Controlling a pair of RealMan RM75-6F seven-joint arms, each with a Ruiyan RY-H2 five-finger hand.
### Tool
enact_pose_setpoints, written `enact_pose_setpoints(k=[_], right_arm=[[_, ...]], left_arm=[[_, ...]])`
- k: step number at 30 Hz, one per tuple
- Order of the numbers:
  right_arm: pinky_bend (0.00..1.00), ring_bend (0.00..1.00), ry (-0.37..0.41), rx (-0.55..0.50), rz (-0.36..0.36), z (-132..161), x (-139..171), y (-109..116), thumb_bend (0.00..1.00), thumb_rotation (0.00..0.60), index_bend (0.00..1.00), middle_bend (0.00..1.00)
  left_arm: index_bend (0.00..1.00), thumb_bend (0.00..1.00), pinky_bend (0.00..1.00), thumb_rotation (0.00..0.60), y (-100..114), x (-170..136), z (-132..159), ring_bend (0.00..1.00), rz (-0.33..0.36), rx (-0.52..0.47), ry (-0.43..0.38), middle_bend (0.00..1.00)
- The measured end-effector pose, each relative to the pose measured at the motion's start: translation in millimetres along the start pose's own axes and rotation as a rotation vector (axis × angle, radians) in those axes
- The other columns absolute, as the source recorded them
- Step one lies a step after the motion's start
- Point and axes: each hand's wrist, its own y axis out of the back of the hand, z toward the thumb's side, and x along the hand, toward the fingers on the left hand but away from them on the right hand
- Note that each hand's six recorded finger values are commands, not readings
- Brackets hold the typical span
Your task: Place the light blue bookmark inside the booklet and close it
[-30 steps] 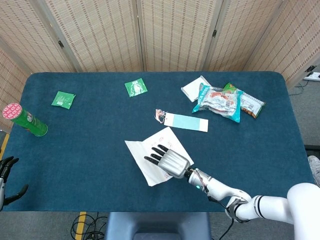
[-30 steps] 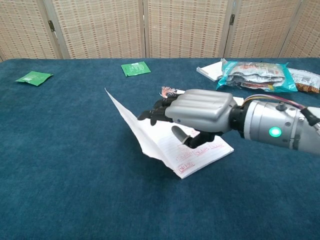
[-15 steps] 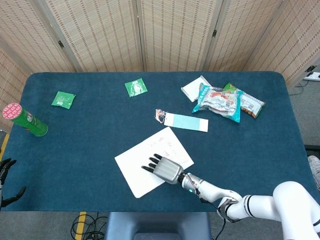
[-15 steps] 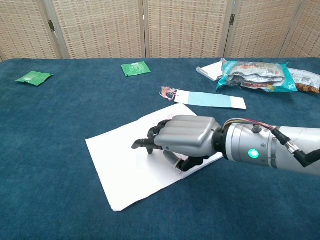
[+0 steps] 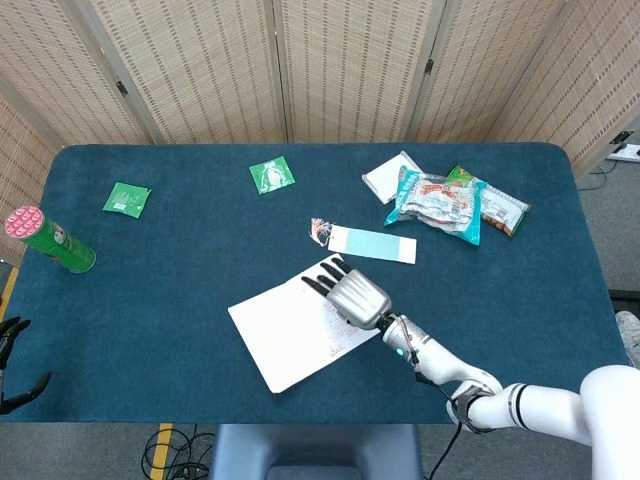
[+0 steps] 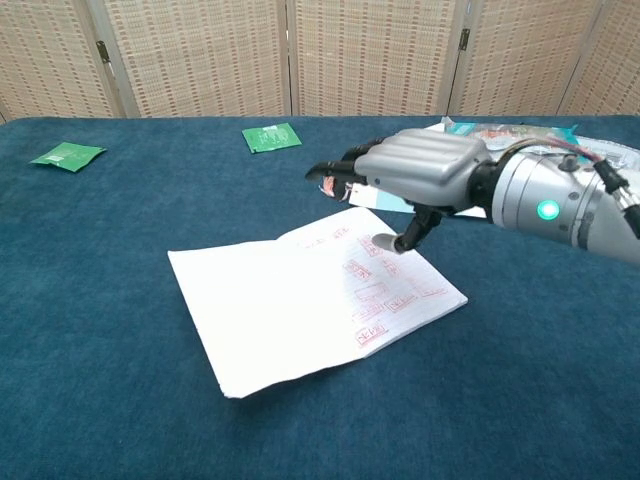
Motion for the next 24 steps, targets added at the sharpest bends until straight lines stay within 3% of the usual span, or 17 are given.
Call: enact_pose_setpoints(k=[12, 18, 24], right_arm=[[0.15, 0.11, -0.292, -0.016, 0.099, -79, -1, -9, 0.19, 0.6, 0.04, 0.25], [0.15, 0.11, -0.381, -0.013, 0.155, -108, -10, -20, 0.2, 0.6, 0.04, 0.23], [0.15, 0.11, -0.429, -0.026, 0.203, -119, -25, -29, 0.2, 0.6, 0.04, 0.18]], left_arm=[[0.19, 0.27, 0.2, 0.6, 0, -2, -1, 0.15, -0.004, 0.002, 0.003, 0.16], [0.19, 0.27, 0.2, 0.6, -1, -3, 0, 0.15, -0.009, 0.005, 0.004, 0.16], [0.19, 0.27, 0.2, 0.6, -2, -4, -2, 0.15, -0.018, 0.01, 0.012, 0.16]])
